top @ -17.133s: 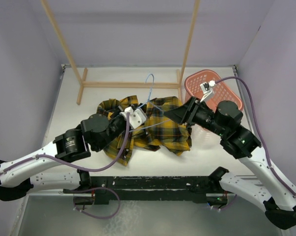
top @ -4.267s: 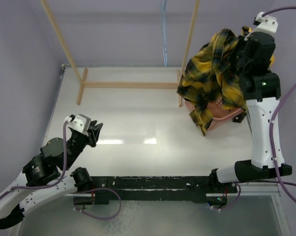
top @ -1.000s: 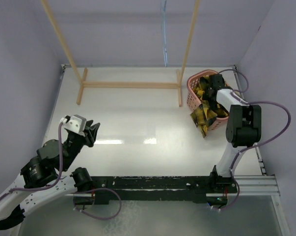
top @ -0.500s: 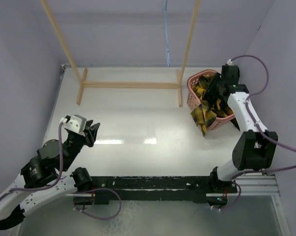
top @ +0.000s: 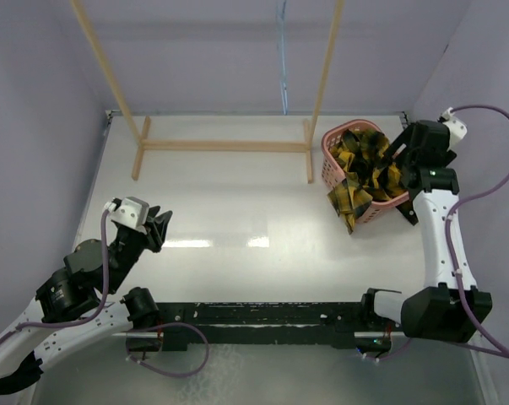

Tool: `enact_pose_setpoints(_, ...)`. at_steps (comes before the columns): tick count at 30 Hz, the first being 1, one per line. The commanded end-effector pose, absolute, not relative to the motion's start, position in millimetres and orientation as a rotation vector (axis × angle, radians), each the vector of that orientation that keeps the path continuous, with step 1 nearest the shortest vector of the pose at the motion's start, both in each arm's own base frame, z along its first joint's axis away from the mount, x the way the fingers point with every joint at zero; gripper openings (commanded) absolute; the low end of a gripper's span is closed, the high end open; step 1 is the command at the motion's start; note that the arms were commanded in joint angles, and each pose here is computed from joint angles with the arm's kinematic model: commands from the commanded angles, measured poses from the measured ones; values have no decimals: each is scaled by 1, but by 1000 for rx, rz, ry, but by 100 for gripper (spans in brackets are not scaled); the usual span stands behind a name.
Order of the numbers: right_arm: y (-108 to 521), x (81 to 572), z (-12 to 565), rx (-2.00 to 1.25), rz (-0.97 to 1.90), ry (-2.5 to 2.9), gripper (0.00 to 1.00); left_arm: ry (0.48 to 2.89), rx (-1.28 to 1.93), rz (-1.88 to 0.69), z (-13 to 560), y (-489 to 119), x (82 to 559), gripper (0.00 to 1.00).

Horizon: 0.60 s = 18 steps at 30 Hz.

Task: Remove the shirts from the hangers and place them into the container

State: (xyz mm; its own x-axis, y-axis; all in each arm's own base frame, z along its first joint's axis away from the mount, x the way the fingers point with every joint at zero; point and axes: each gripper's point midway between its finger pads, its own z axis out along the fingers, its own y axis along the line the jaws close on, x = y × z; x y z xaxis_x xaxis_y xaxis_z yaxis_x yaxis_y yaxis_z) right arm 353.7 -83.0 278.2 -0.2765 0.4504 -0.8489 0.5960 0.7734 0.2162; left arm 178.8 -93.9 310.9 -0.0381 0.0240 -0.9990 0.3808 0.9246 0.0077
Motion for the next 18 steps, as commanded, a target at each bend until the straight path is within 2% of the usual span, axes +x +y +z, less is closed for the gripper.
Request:
enact_pose_setpoints(1,-114,336,243,1016,-211,1896,82,1565,295,-329,320,-96,179,37)
enact_pose_setpoints(7,-135,322,241,1126,-245,1788,82,1559,292,-333,321,-95,178,37)
enact_pose_setpoints(18,-164,341,209,1303,-175,1746,83,1547,289,-344,323,-93,176,37)
